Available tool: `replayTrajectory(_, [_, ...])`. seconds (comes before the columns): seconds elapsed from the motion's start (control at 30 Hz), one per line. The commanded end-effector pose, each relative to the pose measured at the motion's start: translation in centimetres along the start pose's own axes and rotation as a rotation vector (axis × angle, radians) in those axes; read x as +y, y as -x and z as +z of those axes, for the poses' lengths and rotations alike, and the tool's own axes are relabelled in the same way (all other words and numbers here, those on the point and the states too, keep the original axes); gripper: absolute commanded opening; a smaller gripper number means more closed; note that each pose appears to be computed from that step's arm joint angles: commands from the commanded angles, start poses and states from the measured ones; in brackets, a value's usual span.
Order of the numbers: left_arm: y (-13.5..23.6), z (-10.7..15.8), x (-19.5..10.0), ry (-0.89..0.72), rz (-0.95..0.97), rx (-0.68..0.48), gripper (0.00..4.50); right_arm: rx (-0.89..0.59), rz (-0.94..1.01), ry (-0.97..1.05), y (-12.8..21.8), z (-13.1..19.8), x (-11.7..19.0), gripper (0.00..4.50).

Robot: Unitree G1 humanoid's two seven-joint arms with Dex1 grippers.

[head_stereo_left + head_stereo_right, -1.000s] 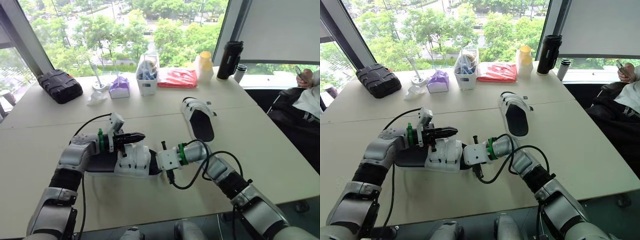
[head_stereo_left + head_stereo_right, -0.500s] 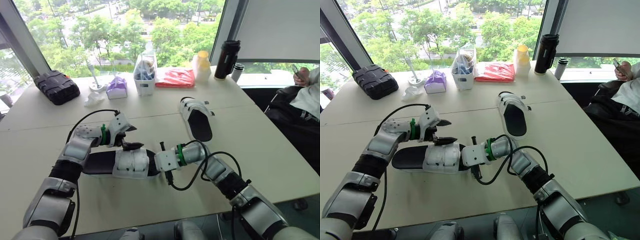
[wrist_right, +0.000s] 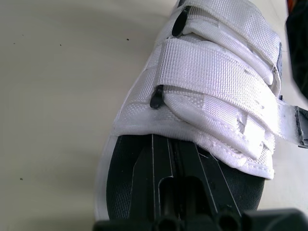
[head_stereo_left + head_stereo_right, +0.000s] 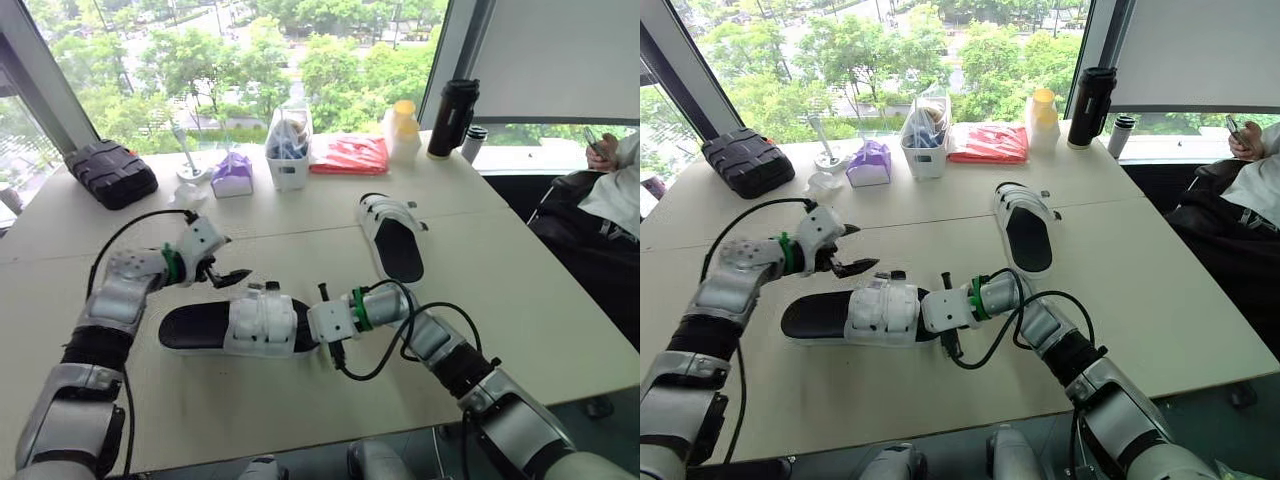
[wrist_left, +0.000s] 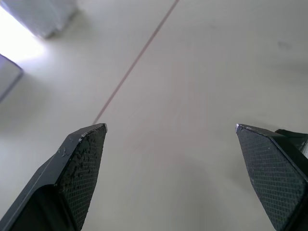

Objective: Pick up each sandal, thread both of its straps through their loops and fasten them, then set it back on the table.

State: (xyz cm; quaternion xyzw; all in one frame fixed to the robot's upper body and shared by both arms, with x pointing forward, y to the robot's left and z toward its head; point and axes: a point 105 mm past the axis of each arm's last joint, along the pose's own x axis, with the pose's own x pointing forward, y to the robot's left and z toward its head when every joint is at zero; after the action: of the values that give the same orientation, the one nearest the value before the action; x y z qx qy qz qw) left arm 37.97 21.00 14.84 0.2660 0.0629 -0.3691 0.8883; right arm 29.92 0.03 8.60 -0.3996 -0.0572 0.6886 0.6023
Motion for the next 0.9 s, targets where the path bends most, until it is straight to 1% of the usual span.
replayTrajectory(0.03, [3.3,3.1,0.8,-0.146,0.056,-0.191,4.45,0.044,-0.016,-0.029,1.5,-0.5,-0.5,0.0])
replayTrajectory(0.17, [5.5,2.2,-0.7,-0.373,0.001,-0.184,4.45,0.02,-0.051,-0.018,3.5,1.5,-1.6,0.0])
replayTrajectory(0.3, [6.6,1.4,-2.1,-0.569,-0.046,-0.185,4.45,-0.018,-0.066,-0.028,5.6,3.8,-2.0,0.0])
replayTrajectory(0.53, [7.0,0.9,-5.4,-0.855,-0.21,-0.275,4.45,-0.007,-0.105,-0.048,9.2,5.7,-2.8,0.0])
replayTrajectory(0.63, [6.9,0.4,-5.9,-0.931,-0.247,-0.294,4.45,0.001,-0.13,-0.058,9.9,5.9,-3.1,0.0])
replayTrajectory(0.73, [6.6,0.3,-5.7,-0.979,-0.247,-0.313,4.45,0.017,-0.15,-0.063,10.4,5.9,-3.2,0.0])
replayTrajectory(0.9, [5.4,0.7,-5.9,-1.014,-0.246,-0.361,4.45,0.041,-0.17,-0.066,10.8,5.7,-3.4,0.0])
